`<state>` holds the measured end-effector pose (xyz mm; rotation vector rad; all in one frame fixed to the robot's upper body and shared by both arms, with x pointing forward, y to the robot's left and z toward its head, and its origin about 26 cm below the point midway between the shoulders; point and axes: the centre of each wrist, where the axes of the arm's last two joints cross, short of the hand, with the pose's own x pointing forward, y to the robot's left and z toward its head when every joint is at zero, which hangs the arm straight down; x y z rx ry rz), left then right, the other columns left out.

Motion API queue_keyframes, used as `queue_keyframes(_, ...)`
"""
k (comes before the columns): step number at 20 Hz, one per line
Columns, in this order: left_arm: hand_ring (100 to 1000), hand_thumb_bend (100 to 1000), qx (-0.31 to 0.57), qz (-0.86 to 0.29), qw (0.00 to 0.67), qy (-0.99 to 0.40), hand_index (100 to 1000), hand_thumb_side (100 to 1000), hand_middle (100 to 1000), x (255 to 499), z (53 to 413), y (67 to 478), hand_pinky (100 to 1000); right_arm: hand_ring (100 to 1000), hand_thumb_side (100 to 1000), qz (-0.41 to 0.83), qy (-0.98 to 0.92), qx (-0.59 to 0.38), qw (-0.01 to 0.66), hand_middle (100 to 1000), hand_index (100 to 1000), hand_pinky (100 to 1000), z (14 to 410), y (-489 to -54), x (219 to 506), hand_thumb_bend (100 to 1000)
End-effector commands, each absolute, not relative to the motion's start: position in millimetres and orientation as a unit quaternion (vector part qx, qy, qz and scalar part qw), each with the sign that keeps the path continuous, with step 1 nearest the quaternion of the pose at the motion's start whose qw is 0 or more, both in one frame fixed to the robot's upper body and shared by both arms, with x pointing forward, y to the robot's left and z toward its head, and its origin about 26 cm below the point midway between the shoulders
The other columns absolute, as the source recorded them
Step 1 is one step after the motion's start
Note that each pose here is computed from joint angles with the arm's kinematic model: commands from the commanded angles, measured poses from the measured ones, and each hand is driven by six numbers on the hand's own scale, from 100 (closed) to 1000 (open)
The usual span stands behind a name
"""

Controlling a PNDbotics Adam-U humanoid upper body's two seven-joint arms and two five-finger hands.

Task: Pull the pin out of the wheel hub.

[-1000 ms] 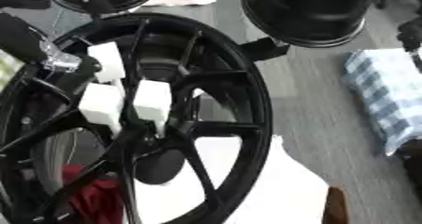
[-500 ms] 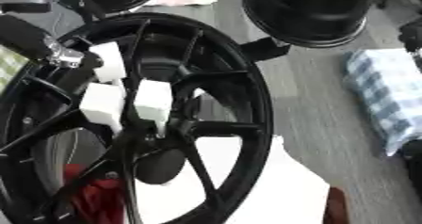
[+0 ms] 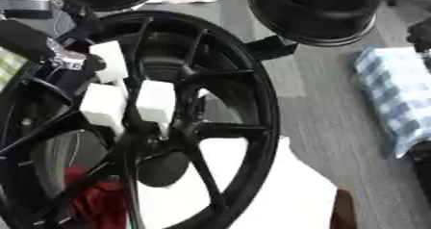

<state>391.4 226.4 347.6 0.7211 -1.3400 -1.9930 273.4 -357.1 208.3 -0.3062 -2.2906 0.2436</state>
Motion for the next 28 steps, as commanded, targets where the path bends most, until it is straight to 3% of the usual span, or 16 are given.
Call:
queue_keyframes(1, 841, 503, 0.280, -0.757, 0.307, -0.504, 886, 833, 675, 390, 355, 229, 1000, 626, 189, 0.101, -0.909, -0.121, 0.386, 524, 675, 618, 217, -357, 271, 305)
queue_keyframes(5, 840, 511, 0.280, -0.761, 0.308, -0.498, 886, 834, 682, 392, 352, 229, 1000, 625, 192, 0.099, -0.909, -0.119, 0.386, 523, 674, 618, 217, -356, 272, 304)
queue_keyframes(13, 770, 481, 0.286, -0.758, 0.307, -0.499, 848, 844, 565, 395, 349, 223, 1000, 625, 195, 0.096, -0.909, -0.117, 0.389, 523, 673, 617, 217, -356, 272, 300)
queue_keyframes(26, 716, 465, 0.300, -0.755, 0.305, -0.497, 814, 812, 508, 399, 344, 215, 973, 625, 195, 0.093, -0.909, -0.116, 0.389, 524, 674, 618, 217, -356, 272, 301)
queue_keyframes(28, 686, 411, 0.299, -0.753, 0.305, -0.500, 783, 785, 486, 399, 343, 215, 947, 625, 198, 0.093, -0.909, -0.115, 0.389, 525, 674, 618, 217, -356, 272, 299)
